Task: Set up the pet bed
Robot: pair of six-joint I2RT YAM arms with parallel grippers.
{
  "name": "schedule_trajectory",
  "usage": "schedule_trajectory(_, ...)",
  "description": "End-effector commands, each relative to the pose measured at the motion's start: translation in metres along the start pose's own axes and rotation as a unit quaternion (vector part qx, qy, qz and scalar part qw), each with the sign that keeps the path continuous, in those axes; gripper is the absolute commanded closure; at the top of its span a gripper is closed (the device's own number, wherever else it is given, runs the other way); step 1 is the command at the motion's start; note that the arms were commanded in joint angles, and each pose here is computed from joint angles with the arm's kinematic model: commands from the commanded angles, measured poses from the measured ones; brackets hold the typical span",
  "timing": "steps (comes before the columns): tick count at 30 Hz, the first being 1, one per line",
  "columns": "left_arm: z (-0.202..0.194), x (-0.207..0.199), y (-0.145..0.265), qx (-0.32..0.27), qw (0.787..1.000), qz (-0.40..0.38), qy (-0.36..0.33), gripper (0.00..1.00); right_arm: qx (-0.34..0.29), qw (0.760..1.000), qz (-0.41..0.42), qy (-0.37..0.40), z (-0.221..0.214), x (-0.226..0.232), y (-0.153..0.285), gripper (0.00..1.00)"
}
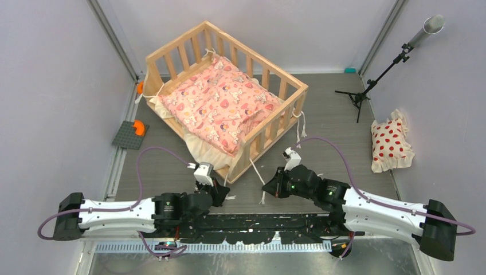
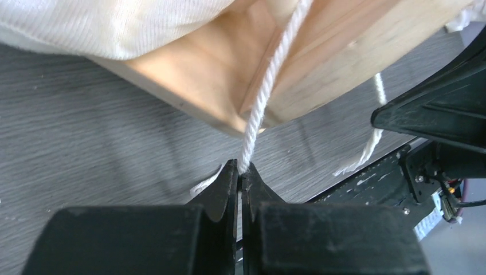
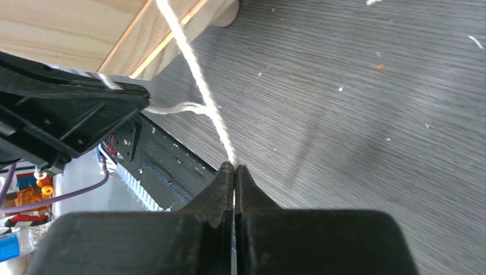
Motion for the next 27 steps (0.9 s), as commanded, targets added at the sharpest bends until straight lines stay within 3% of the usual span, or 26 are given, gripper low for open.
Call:
schedule_trajectory(1,-0.01,0.008,0.002,0.015,1.0,0.014,0.018,1.0,-0.044,0.997,0.056,0.025,0.014,0.025,-0.006,0.99)
schedule_trajectory(9,-0.029,-0.003,0.004,0.041,0.999,-0.009,0.008,1.0,-0.045,0.997,0.058,0.036,0.008,0.024,-0.013,0.99)
schedule_trajectory(17,-0.027,-0.033,0.004,0.001,0.997,-0.068,0.027,1.0,-0.08,0.994,0.071,0.031,0.007,0.019,-0.016,0.99)
schedule_trajectory(21,-0.019,-0.046,0.001,-0.021,0.996,-0.086,0.023,1.0,-0.107,0.991,0.075,0.011,0.012,0.018,-0.016,0.99)
schedule_trajectory(27,-0.019,-0.066,0.001,-0.001,0.994,-0.112,0.007,1.0,-0.16,0.983,0.064,-0.055,0.028,0.019,-0.016,0.99)
Point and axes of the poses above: each gripper's point midway between its finger pads, its own y axis back along the fingers, its own x axis along the line the jaws close on, z = x × y, the point moved 5 cm from there along y, back along the fingers, and after that the axes turned 3 degrees about -y, right-handed, at the moved point
